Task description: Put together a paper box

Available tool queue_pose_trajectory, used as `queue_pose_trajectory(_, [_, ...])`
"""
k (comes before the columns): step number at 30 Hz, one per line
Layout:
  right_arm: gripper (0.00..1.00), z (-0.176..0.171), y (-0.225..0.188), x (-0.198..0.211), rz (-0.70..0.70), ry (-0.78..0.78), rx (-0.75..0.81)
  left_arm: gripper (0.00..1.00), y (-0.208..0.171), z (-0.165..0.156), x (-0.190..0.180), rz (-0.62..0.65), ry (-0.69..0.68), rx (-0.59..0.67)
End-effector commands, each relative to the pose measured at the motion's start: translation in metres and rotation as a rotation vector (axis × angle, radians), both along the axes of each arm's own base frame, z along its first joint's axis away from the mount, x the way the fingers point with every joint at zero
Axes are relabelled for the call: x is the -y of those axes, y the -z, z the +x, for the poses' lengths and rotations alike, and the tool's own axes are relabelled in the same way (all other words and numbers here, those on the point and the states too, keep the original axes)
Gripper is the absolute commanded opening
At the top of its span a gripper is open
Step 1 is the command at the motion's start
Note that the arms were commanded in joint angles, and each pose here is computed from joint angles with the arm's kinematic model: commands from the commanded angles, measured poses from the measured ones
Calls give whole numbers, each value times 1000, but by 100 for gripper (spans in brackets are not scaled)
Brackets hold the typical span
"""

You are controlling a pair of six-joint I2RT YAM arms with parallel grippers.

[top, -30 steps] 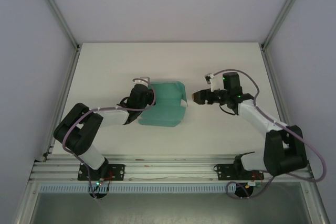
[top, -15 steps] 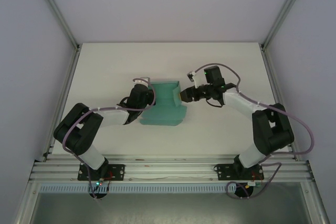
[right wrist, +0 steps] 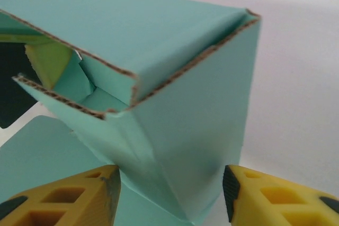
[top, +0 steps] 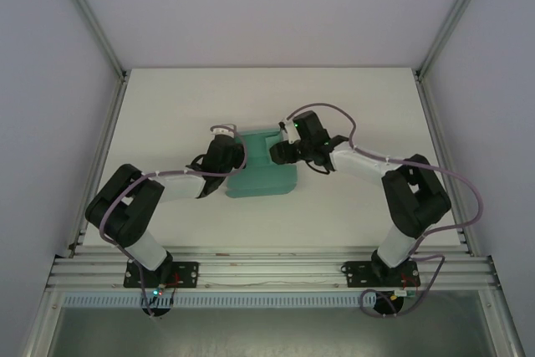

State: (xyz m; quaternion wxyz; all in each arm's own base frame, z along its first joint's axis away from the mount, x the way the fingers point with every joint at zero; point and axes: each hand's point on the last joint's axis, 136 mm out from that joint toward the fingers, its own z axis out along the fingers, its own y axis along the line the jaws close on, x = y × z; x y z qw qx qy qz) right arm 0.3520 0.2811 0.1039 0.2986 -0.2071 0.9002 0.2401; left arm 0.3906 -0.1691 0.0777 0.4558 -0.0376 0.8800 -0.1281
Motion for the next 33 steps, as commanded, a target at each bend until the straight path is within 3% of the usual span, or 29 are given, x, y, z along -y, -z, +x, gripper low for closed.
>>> queue_pose_trajectory(1, [48,23,-14,2,5,93,78,0,-12,6,10,-30,10,26])
queue_pose_trajectory(9, [50,44,21,13,-121,178,67,0,-9,4,18,-19,47,20])
queue_pose_trajectory(17, [48,51,38,7,-116,152,91,0,2,4,23,14,60,-13])
queue_pose_trajectory(22, [27,57,38,16,-161,194,105,0,4,4,22,31,50,-21])
queue_pose_trajectory(30, [23,61,40,64,-352,395,123,0,3,5,11,64,-17,-31])
queue_pose_trajectory(33, [28,56,42,73,-398,413,102,0,2,6,9,67,-32,-33])
